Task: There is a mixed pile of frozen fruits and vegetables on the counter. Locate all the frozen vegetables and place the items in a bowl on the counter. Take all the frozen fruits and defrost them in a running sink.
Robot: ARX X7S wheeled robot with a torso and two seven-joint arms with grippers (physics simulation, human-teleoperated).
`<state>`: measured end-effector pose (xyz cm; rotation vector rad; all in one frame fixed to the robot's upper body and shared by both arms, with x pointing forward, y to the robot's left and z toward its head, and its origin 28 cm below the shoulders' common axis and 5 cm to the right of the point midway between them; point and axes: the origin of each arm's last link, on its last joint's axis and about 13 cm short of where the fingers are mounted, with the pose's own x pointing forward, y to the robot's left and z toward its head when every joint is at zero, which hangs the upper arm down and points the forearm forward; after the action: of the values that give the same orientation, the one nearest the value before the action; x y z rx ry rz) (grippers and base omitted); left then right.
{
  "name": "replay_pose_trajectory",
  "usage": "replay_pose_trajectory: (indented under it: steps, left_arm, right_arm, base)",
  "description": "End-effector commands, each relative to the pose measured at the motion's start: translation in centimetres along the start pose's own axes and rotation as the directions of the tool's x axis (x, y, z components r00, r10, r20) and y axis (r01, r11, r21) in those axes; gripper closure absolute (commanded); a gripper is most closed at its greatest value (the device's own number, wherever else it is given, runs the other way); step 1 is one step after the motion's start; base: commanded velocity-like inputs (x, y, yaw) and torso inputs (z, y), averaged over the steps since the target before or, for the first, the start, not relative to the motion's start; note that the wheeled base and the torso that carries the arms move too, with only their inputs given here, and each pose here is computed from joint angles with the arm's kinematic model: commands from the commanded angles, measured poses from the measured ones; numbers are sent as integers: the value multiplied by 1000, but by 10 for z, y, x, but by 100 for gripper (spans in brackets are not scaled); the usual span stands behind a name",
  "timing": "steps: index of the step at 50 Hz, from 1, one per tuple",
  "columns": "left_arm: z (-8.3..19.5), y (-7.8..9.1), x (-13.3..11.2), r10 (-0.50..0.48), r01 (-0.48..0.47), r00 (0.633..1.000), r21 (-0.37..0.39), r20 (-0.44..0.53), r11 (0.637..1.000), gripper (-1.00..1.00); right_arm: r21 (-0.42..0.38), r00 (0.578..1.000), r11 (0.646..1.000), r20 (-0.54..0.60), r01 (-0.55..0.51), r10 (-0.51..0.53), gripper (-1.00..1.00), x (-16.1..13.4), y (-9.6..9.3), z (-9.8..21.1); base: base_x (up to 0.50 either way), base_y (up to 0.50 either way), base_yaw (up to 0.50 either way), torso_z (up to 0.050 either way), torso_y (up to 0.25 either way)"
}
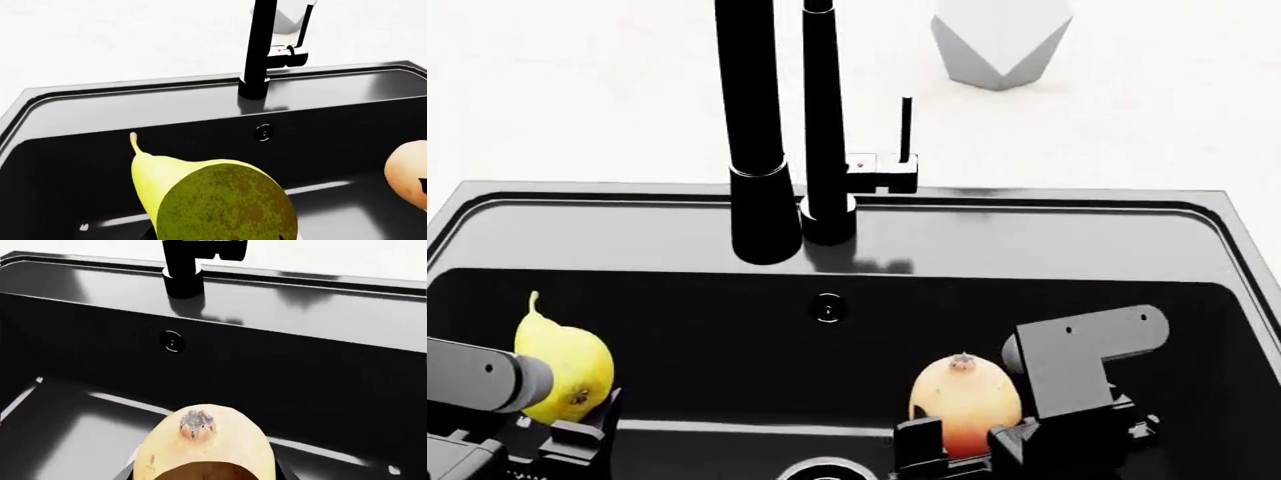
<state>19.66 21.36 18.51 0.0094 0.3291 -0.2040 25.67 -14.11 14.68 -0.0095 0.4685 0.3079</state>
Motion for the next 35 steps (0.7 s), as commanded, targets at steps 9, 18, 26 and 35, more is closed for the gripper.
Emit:
replay_pose_trajectory:
  steps: [9, 18, 26, 35]
  left_arm:
    - [5, -1, 0, -37, 39, 999, -51, 28, 998, 100]
    - [5, -1, 1, -37, 39, 999, -49, 25, 998, 100]
    - [3, 0, -1, -36, 37, 999, -47, 22, 998, 100]
    - [1, 0, -1, -38, 39, 999, -46, 23, 998, 100]
  right_arm:
    - [37, 992, 999, -124, -9, 14, 100, 45, -18, -26]
    - [37, 982, 999, -187, 4, 3, 100, 63, -24, -42]
    - [53, 979, 999, -206, 8, 3, 100, 71, -26, -47]
    - [58, 976, 998, -218, 16, -3, 100, 70, -27, -51]
  base:
    - [0, 0, 0, 0, 0]
    - [0, 0, 0, 0, 1]
    - [0, 0, 0, 0, 0]
    - [0, 0, 0, 1, 1]
